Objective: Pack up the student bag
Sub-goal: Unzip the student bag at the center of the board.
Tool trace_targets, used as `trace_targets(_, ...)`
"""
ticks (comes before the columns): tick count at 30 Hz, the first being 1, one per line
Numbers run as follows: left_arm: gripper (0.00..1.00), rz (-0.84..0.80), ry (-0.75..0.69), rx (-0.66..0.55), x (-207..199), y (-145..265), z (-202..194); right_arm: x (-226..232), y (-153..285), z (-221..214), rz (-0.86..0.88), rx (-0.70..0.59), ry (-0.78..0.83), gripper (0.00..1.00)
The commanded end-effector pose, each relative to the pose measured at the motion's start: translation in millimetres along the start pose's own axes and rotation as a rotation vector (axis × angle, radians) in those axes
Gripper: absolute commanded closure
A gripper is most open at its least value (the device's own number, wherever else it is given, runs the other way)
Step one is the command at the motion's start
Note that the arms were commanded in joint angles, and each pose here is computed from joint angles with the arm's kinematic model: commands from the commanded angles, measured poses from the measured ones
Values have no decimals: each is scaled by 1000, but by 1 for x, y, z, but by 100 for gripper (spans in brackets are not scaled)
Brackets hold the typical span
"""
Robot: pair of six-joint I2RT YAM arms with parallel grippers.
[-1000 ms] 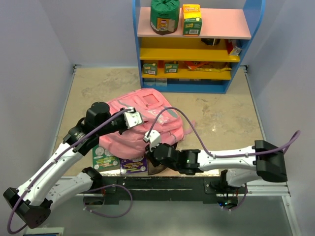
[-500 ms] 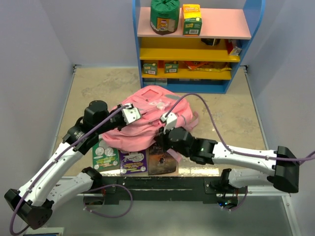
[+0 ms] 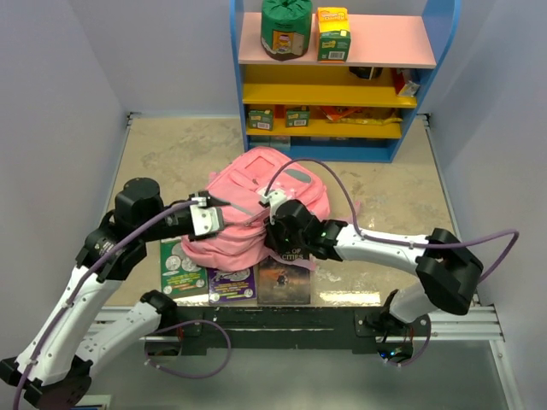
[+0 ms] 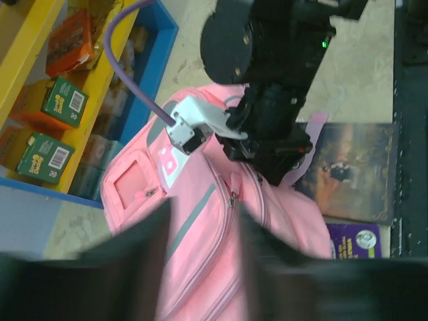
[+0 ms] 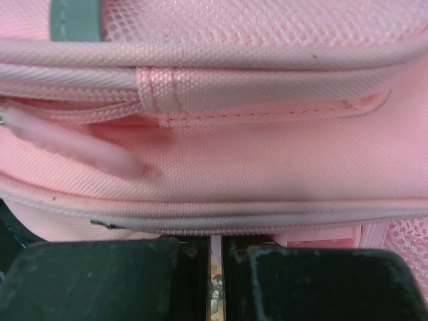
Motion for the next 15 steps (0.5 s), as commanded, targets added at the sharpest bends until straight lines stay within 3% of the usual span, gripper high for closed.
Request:
trace_targets(1,23,-122,-26,127,-23,-6,-37,-1,30,66,23,-280,-51,100)
trace_targets(2,16,-170,-66,179,-30,-7,-52,-1,34,64,32,-281,-58,100)
trace_targets(3,14,-219,-69,251,-40,-11,-75,-4,36,57,31,-271,-71,100)
trace_targets(6,10,-271,-157,311,-51,-16,-105,-6,48,53,45,-282,-88,100)
trace_targets(15,8,-304,-200,279,-7,-26,-108,-15,59,36,35,-256,-87,100)
Point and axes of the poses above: each gripper's point midway between its finger pads, its own y axis back along the fingers, its own x axis along the line the jaws close on, z = x × y, the point moved 4 cm from there along y, back along the fingers, and after that the axes turned 14 degrees about -y, right-handed, at the moved point
